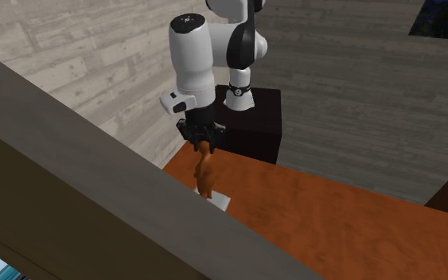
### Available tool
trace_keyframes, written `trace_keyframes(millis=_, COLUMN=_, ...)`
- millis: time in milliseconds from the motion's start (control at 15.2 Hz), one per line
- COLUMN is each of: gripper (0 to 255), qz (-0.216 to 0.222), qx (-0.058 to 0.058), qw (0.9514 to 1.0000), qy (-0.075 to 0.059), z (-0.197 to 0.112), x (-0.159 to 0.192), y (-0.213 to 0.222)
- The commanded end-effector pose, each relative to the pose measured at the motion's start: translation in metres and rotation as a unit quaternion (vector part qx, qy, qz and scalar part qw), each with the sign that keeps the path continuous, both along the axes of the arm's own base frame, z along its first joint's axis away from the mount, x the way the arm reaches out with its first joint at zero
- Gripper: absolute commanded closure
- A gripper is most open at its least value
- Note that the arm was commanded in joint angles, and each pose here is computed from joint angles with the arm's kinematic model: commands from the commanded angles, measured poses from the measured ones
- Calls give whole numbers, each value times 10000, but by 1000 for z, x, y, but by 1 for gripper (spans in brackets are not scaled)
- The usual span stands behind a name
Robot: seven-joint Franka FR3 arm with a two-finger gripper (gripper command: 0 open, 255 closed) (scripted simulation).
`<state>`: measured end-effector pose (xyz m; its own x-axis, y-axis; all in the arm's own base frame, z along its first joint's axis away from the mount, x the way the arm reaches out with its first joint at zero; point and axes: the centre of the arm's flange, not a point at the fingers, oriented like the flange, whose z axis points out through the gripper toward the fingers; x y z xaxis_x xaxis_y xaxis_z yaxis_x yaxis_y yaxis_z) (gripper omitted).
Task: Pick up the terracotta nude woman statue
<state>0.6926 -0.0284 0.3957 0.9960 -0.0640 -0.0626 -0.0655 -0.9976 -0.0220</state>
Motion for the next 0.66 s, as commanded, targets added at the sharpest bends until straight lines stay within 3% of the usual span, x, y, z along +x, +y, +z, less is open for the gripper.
trace_keyframes(millis=0, gripper=255, qz=1, qx=0, qw=10000, qy=-9, z=13, x=0, y=-1)
trace_keyframes(millis=594, gripper=255, qz=1, qx=0, qw=10000, qy=-9, z=50, x=0, y=-1)
